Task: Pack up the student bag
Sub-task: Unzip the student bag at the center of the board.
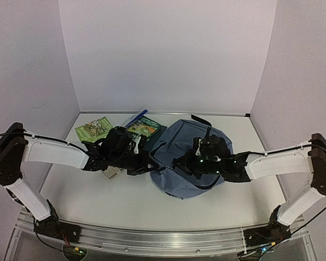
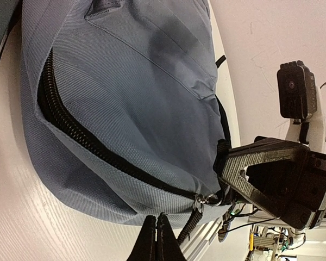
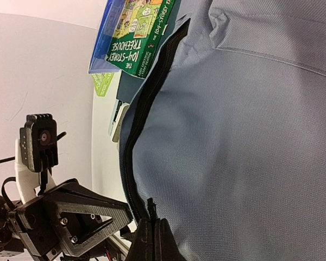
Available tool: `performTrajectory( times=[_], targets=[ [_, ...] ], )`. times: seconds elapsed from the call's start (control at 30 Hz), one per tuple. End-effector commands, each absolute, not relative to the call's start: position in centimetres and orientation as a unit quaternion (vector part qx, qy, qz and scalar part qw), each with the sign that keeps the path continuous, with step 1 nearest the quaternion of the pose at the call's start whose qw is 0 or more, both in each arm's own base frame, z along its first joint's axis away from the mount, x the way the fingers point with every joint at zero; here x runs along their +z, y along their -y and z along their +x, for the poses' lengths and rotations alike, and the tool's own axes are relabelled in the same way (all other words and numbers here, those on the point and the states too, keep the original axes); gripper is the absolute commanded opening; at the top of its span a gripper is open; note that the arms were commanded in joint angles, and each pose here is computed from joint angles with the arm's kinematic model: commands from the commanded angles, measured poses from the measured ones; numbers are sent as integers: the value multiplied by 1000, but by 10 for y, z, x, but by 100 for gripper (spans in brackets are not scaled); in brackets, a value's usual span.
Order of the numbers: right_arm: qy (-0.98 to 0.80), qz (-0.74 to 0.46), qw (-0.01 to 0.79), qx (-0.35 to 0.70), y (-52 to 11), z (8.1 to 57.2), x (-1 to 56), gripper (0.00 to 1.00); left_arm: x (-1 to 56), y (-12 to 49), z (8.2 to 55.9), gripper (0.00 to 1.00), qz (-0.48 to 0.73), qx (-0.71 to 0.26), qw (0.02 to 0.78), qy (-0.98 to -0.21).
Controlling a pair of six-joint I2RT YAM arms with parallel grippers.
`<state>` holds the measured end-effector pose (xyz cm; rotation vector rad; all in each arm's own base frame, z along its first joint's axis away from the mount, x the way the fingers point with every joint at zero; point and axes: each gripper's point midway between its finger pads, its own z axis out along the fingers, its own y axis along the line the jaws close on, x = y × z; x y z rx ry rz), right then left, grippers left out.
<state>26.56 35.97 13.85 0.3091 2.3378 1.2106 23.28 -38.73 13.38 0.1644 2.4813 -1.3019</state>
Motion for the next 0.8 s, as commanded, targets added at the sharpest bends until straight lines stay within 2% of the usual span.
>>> performTrajectory(
  times=[0.0, 0.77],
  targets=[
    [-848, 112, 264, 446, -356, 266, 152, 0, 160, 387, 234, 0, 59, -477, 193, -855],
    [-888, 120, 274, 351, -310, 237, 131, 0, 176, 356, 292, 0, 9, -394, 301, -868]
  ],
)
